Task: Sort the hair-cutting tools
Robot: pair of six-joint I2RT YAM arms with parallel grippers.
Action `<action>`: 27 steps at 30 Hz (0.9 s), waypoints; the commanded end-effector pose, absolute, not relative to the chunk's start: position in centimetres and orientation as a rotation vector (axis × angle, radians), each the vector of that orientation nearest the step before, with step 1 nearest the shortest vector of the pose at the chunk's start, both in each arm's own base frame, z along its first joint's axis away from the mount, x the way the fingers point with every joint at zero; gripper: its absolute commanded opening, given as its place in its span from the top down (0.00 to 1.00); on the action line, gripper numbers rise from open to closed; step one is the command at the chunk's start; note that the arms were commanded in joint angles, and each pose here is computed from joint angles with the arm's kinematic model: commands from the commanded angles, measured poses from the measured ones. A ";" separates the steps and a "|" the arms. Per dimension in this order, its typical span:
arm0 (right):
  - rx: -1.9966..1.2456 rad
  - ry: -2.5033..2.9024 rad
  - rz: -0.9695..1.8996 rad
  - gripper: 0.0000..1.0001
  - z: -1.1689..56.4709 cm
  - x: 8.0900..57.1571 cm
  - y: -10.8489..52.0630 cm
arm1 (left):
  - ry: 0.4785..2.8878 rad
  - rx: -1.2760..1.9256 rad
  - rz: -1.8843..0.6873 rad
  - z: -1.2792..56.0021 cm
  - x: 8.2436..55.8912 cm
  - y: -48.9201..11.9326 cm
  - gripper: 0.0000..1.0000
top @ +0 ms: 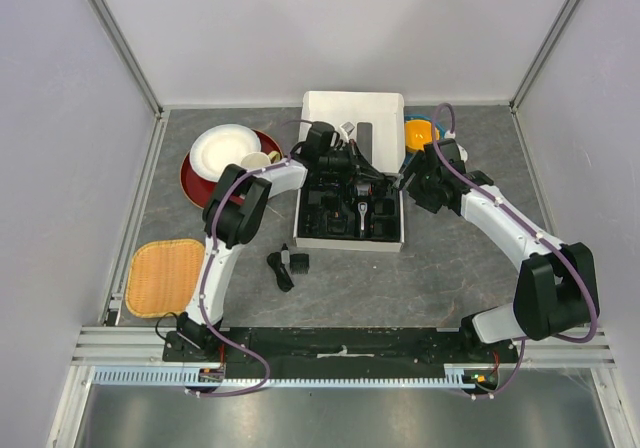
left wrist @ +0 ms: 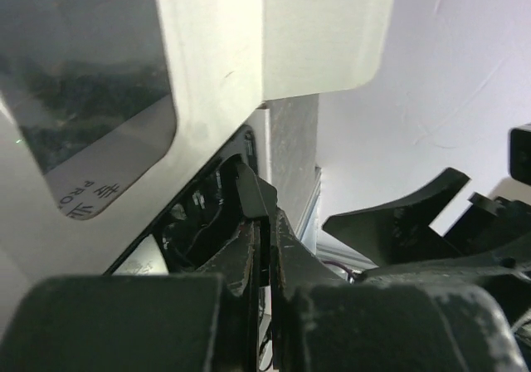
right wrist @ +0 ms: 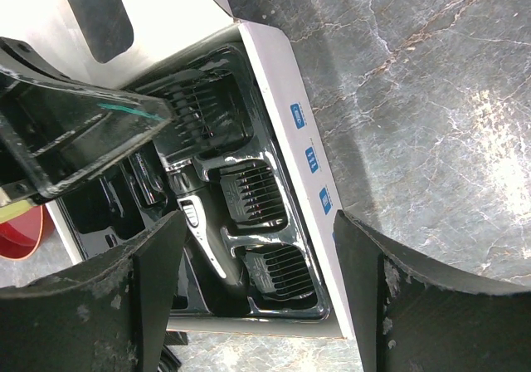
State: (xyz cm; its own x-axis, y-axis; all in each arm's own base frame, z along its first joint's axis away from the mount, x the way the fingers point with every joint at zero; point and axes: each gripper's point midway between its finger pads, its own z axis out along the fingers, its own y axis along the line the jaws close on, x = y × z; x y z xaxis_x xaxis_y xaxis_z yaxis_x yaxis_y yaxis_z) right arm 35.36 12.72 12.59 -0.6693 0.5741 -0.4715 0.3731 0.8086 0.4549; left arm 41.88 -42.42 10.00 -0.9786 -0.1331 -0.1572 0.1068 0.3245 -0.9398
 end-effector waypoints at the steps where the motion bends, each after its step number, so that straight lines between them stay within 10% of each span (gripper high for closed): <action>1: 0.703 2.284 0.452 0.21 15.2 36.6 12.5 | 2.407 -0.013 -1.580 9.8 41.9 -42.5 0.98; 19: 0.707 2.286 0.456 0.21 15.1 36.5 12.4 | 2.473 0.018 -1.532 7.9 41.2 -44.4 0.97; 27: 0.707 2.276 0.465 0.21 15.5 36.4 12.4 | 2.484 0.035 -1.402 8.9 41.7 -43.4 0.65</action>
State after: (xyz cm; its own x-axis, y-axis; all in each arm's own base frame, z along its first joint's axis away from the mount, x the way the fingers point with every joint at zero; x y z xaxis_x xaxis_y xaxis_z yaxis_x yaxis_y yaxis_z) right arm 35.39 12.61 12.87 -0.6628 0.5800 -0.4736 0.3745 0.8045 0.4611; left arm 41.18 -43.50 6.94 -0.9764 -0.1354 -0.1684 0.0798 0.4982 -0.8634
